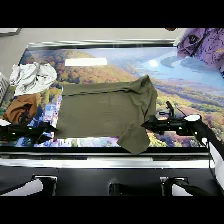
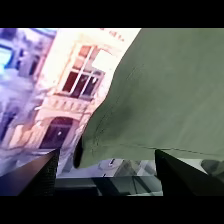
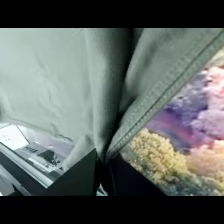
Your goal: Fold the clothes and pants, and hang the long-sleeved shirts on hangers.
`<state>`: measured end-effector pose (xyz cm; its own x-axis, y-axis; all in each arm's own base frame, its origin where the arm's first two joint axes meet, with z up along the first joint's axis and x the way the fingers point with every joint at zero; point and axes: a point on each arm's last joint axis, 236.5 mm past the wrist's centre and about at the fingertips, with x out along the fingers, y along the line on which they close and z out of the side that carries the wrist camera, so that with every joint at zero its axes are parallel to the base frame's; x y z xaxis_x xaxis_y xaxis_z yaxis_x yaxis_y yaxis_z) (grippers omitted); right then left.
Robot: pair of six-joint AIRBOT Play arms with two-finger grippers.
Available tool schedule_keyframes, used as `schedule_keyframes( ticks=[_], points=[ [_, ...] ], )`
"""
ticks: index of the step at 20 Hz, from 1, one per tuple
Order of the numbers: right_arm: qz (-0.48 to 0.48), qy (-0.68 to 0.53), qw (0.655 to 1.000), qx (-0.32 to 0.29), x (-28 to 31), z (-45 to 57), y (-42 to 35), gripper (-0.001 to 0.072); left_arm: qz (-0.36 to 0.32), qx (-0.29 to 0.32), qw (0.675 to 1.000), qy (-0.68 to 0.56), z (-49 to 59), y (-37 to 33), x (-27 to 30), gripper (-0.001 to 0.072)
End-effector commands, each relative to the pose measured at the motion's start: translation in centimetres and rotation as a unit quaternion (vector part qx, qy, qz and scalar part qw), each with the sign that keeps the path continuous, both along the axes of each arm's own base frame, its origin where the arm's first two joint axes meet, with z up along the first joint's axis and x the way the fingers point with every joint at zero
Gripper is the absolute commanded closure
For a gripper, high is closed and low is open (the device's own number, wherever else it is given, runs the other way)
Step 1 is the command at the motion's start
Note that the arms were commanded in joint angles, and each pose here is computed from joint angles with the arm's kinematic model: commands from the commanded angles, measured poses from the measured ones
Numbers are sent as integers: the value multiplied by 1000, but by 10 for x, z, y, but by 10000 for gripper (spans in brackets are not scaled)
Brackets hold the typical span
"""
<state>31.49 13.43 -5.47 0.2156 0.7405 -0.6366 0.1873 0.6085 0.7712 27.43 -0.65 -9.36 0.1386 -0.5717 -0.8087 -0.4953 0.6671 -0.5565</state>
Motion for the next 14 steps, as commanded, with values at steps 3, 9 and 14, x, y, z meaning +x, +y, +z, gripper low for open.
schedule_keyframes(
  ticks=[3,9,14],
  points=[
    [14,1,1000,16,-8,14,7,682,-10,-1,1000,20,-23,-19,5,415],
    [23,-135,990,-21,40,93,-4,684,-16,-4,992,-127,62,-27,94,695],
    [13,-366,925,-98,113,285,-27,684,-10,76,917,-392,299,-9,190,695]
  ],
)
